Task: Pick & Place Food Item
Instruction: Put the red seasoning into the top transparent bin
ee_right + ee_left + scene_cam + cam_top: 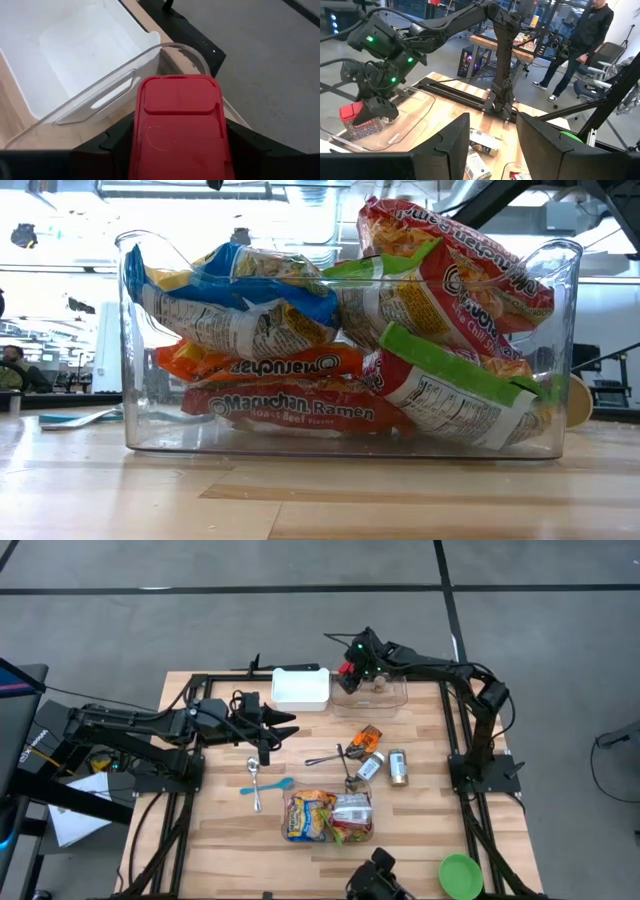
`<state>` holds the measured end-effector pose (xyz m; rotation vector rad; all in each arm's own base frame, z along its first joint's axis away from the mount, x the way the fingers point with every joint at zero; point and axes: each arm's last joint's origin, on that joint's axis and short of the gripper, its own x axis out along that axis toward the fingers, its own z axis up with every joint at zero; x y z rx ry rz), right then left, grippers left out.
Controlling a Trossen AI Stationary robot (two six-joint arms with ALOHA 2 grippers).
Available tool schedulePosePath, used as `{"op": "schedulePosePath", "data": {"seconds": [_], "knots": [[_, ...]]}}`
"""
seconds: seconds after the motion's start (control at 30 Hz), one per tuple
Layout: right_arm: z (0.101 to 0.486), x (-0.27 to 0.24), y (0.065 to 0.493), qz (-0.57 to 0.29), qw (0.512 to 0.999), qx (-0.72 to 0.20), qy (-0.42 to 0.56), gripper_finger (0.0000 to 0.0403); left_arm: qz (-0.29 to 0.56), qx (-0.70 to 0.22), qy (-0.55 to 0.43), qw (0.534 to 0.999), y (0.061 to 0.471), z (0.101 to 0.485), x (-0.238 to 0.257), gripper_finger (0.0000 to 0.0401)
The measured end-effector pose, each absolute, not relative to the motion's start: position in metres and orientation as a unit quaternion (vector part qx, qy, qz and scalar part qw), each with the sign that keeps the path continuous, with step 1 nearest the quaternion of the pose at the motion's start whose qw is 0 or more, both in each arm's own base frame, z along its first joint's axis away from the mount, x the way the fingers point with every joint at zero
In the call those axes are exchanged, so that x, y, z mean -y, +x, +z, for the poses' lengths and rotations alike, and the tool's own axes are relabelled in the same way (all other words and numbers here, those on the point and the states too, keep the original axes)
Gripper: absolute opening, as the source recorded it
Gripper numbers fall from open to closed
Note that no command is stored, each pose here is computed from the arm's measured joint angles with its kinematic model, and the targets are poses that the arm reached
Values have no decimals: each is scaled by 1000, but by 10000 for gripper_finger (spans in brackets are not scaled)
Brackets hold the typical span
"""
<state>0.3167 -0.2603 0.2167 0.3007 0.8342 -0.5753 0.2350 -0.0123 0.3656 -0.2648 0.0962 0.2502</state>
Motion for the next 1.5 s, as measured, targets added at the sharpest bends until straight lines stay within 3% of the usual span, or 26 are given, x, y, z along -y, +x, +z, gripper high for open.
{"op": "schedulePosePath", "data": {"seconds": [0.23, 0.43, 0.67, 0.93, 1.5], "knots": [[193, 255, 327, -250, 856, -426, 154, 203, 124, -47, -133, 982, 235, 366, 12, 159], [183, 255, 331, -248, 853, -433, 154, 226, 125, -48, -137, 982, 235, 366, 12, 159], [177, 257, 334, -249, 853, -431, 156, 203, 126, -49, -145, 980, 235, 365, 12, 159], [176, 257, 334, -249, 853, -433, 156, 264, 126, -52, -144, 980, 235, 364, 12, 159], [182, 260, 323, -259, 840, -453, 150, 270, 126, -53, -144, 980, 235, 364, 12, 159]]}}
